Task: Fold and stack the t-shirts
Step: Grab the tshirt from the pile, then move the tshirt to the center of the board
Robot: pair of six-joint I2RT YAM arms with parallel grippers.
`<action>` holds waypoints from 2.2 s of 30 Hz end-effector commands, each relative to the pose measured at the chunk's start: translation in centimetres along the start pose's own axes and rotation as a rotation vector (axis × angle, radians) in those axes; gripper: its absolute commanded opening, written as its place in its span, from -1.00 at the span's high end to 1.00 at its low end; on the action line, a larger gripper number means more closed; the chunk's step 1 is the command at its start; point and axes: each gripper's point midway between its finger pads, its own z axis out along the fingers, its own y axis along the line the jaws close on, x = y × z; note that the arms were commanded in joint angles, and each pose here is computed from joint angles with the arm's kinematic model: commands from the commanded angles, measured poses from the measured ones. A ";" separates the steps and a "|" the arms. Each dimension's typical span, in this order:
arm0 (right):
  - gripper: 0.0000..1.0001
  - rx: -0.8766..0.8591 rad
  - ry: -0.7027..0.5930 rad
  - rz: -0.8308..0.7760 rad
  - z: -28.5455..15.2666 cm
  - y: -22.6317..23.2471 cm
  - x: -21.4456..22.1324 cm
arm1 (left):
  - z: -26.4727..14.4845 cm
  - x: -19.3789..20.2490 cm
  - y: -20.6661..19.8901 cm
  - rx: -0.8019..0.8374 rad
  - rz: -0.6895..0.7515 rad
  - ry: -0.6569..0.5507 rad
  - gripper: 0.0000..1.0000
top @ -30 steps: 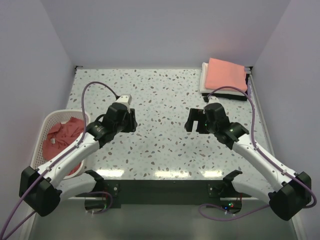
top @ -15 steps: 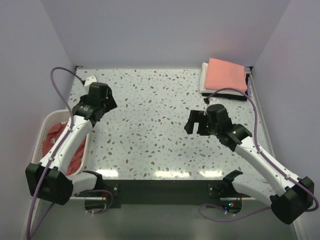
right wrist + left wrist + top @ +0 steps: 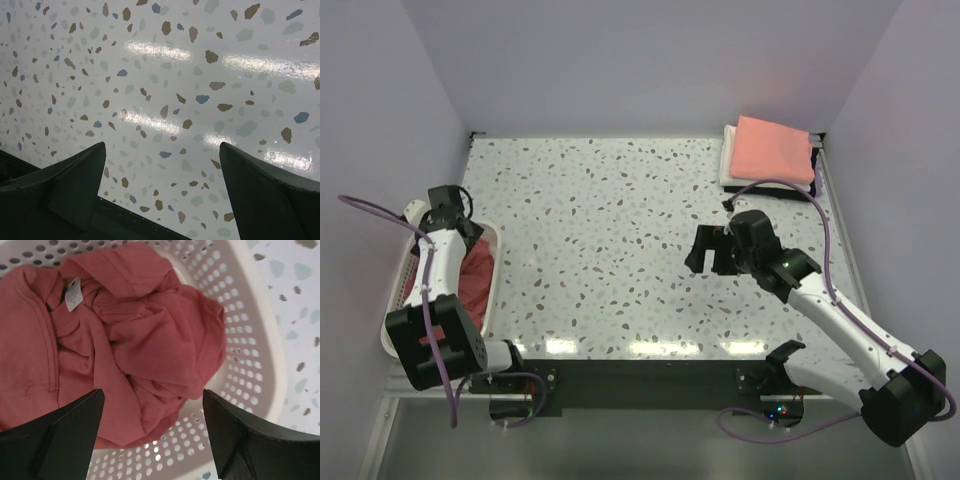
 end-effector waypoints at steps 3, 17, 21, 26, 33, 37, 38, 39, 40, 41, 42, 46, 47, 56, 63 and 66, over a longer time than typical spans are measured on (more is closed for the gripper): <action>-0.98 -0.030 0.020 -0.016 0.1 0.4 0.3 | 3.7 1.7 0.8 -0.044 -0.112 0.081 -0.66; -0.98 -0.055 0.052 -0.015 0.7 0.8 1.1 | 7.2 4.9 2.9 -0.086 -0.144 0.236 0.75; -0.98 -0.059 0.054 -0.015 0.7 0.9 1.1 | 4.6 2.0 2.3 -0.024 -0.147 0.163 1.00; -0.98 -0.054 0.058 -0.024 0.8 0.8 1.1 | -0.9 -3.0 1.0 0.123 -0.164 0.030 1.00; -0.98 -0.153 0.058 -0.039 0.8 2.4 1.1 | -10.5 -9.8 -2.9 0.465 -0.198 -0.143 1.00; -0.98 -0.156 0.051 -0.042 0.8 2.5 0.9 | -17.6 -14.2 -5.6 0.702 -0.201 -0.251 1.00; -0.98 -0.158 0.047 -0.044 0.7 2.6 0.8 | -19.4 -14.6 -6.6 0.780 -0.182 -0.252 1.00; -0.98 -0.158 0.045 -0.044 0.7 2.6 0.7 | -21.9 -16.4 -7.5 0.854 -0.177 -0.299 1.00; -0.98 -0.158 0.042 -0.047 0.6 2.6 0.6 | -23.3 -17.0 -8.0 0.902 -0.177 -0.309 1.00; -0.98 -0.159 0.038 -0.047 0.7 2.6 0.5 | -25.2 -17.2 -9.0 0.974 -0.159 -0.311 1.00; -0.98 -0.158 0.036 -0.045 0.7 2.6 0.4 | -28.0 -18.6 -9.8 1.056 -0.150 -0.367 1.00; -0.98 -0.157 0.025 -0.046 0.5 2.7 0.1 | -35.1 -19.6 -13.1 1.234 -0.078 -0.417 1.00; -0.97 -0.151 0.022 -0.048 0.4 2.6 0.0 | -37.7 -19.4 -14.5 1.299 -0.044 -0.404 1.00; -0.98 -0.133 -0.023 -0.046 -0.2 2.4 -0.8 | -44.9 -13.3 -20.0 1.540 0.122 -0.292 1.00; -0.98 -0.098 -0.040 -0.025 0.0 1.8 -0.9 | -42.4 -0.6 -24.3 1.539 0.309 -0.076 1.00; -0.98 -0.057 -0.048 -0.009 0.4 0.8 -0.5 | -38.0 6.4 -24.6 1.475 0.385 0.047 1.00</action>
